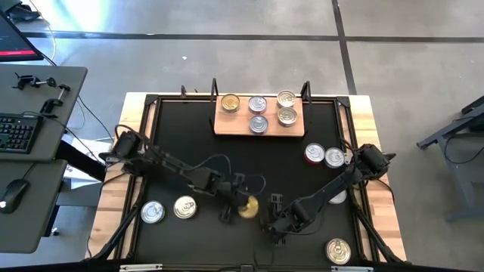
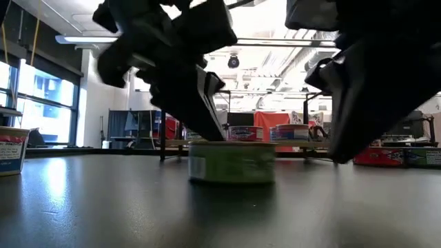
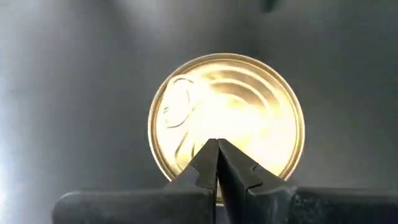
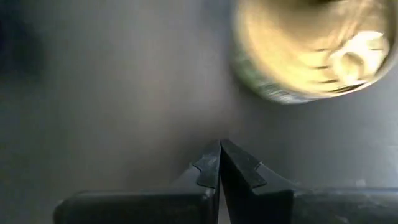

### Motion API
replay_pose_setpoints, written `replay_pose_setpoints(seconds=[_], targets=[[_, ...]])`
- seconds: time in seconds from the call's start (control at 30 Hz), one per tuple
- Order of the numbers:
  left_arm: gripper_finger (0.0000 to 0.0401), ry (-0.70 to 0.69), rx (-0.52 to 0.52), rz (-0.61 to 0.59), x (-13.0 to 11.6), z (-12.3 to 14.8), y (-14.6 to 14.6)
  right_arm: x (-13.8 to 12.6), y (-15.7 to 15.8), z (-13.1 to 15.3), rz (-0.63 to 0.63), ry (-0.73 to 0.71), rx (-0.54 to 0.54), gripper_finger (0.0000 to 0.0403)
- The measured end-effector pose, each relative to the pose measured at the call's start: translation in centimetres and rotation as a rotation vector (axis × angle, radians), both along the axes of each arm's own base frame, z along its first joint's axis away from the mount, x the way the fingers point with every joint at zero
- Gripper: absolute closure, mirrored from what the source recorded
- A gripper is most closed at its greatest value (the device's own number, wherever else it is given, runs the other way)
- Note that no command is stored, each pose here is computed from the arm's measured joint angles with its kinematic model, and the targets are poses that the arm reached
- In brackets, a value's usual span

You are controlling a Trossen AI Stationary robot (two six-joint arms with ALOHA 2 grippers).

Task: Stack canned seafood by type on shelf
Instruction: Align the green tuna can with the other green tuna can on the shelf

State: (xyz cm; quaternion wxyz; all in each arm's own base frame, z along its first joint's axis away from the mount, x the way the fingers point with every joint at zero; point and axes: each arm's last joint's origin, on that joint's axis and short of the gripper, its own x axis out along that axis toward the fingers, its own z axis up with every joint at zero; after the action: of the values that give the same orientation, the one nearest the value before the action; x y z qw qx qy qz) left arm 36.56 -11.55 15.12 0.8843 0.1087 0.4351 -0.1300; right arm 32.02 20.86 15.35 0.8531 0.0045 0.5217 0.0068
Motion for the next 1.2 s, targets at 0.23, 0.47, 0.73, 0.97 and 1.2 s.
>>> replay_pose_setpoints(seconds=[0.23,0.47,0.73,0.97,1.2], targets=[[0.0401,-0.055,0.069,0.053,-1.6,3.7,-0.1,0.8,-3.0,-0.2,-0.243,-0.026,-0.131,0.0401],[0.0401,0.000,0.056,0.047,-1.7,1.6,-1.5,2.8,-7.2,-0.1,-0.415,-0.074,-0.176,0.0401],[0.0401,0.043,0.228,0.216,-1.5,-1.0,-0.8,4.2,-9.1,-1.5,-0.439,-0.042,-0.138,0.0401],[0.0401,0.105,0.308,0.320,-4.1,1.4,-0.8,5.2,-7.3,-1.0,-0.297,-0.175,-0.107,0.0401],[0.0401,0.013,0.338,0.339,-5.3,3.1,-2.4,3.0,-5.3,-1.4,-0.306,-0.105,-0.238,0.0401]])
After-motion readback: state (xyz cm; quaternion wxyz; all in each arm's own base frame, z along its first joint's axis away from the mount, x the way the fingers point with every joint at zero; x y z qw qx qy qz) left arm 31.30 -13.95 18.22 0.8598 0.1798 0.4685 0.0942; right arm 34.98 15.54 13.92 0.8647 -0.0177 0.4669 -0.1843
